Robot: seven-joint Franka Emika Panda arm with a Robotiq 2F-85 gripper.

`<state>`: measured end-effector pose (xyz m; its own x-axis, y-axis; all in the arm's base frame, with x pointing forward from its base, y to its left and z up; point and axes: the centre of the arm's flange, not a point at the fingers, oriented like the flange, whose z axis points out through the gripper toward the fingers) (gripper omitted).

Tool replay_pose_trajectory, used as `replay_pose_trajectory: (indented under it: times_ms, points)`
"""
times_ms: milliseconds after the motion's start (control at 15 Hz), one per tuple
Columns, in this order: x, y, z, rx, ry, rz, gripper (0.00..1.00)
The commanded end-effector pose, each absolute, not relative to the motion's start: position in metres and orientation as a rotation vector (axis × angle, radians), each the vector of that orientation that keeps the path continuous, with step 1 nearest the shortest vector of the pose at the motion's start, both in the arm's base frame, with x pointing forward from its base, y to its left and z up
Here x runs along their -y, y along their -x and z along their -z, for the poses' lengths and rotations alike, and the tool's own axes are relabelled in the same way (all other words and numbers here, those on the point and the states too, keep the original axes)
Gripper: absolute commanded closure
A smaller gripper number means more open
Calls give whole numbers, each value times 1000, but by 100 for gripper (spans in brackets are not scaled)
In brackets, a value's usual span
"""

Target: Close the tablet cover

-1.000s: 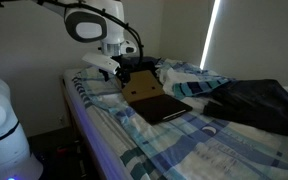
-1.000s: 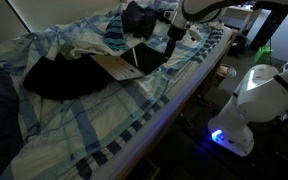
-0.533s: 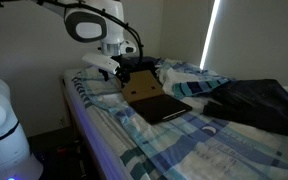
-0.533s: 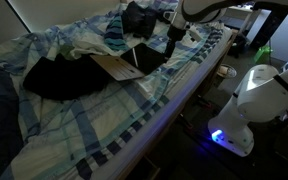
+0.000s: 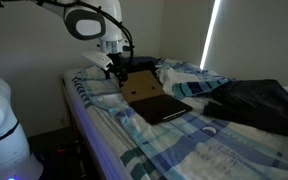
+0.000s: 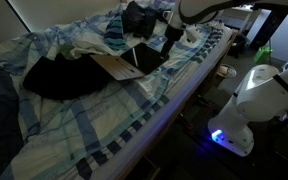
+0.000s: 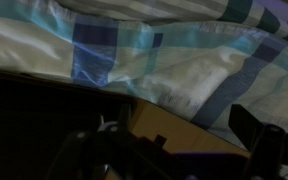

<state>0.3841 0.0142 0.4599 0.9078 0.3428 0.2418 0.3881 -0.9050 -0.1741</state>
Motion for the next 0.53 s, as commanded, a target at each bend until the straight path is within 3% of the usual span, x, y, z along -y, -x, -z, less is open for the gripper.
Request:
replay_pose_trajectory:
  times_ms: [0, 467]
  points:
    - [-47, -397, -478, 519, 2890, 310, 0]
    - [-117, -417, -506, 678, 2886, 372, 0]
